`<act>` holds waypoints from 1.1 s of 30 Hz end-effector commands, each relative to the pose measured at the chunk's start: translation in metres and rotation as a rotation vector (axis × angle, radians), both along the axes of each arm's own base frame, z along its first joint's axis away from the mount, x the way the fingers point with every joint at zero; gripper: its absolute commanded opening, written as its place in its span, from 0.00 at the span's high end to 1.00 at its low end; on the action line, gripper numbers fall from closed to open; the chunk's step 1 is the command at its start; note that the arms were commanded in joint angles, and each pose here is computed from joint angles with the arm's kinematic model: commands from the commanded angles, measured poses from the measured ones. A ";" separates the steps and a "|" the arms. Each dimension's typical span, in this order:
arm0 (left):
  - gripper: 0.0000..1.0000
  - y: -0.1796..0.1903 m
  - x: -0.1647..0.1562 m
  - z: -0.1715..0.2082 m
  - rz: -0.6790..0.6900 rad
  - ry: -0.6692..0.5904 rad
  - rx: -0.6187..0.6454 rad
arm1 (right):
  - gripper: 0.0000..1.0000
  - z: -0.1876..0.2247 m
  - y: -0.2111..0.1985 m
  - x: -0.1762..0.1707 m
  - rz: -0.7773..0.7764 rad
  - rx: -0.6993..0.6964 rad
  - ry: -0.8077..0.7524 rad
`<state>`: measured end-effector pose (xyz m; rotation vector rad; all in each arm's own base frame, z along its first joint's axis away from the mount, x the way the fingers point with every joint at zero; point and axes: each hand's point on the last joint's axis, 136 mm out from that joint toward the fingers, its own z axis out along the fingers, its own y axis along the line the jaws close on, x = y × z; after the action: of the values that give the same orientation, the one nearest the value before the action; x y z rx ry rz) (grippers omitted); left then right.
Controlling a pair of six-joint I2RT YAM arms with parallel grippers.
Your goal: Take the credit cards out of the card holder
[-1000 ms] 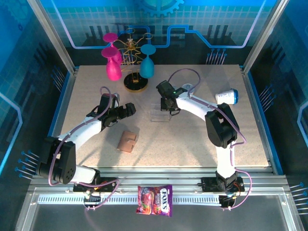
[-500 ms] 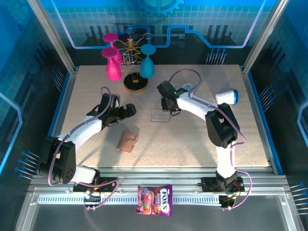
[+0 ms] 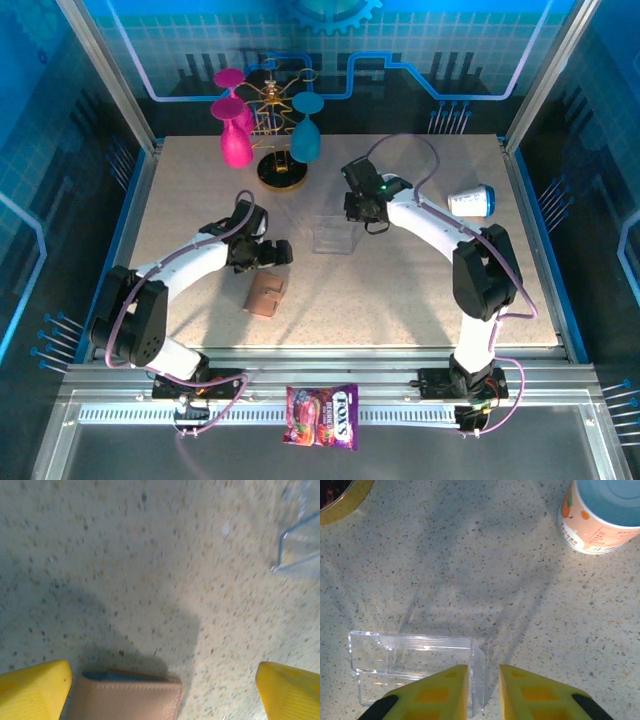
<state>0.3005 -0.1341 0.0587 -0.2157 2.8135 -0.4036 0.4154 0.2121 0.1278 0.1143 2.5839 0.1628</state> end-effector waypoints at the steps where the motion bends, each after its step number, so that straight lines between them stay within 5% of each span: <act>1: 0.01 0.007 -0.021 -0.010 -0.024 0.092 0.090 | 0.73 0.006 -0.006 -0.002 0.020 0.025 -0.002; 17: 0.01 0.007 -0.063 -0.033 -0.112 0.265 0.251 | 0.70 -0.001 -0.014 0.000 0.040 0.054 0.035; 33: 0.08 0.004 -0.077 -0.037 -0.152 0.307 0.290 | 0.70 0.003 -0.024 0.001 0.033 0.052 0.028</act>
<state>0.2269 -0.1305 0.0203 -0.0262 3.1372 -0.0212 0.4183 0.1937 0.1192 0.0931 2.6308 0.2221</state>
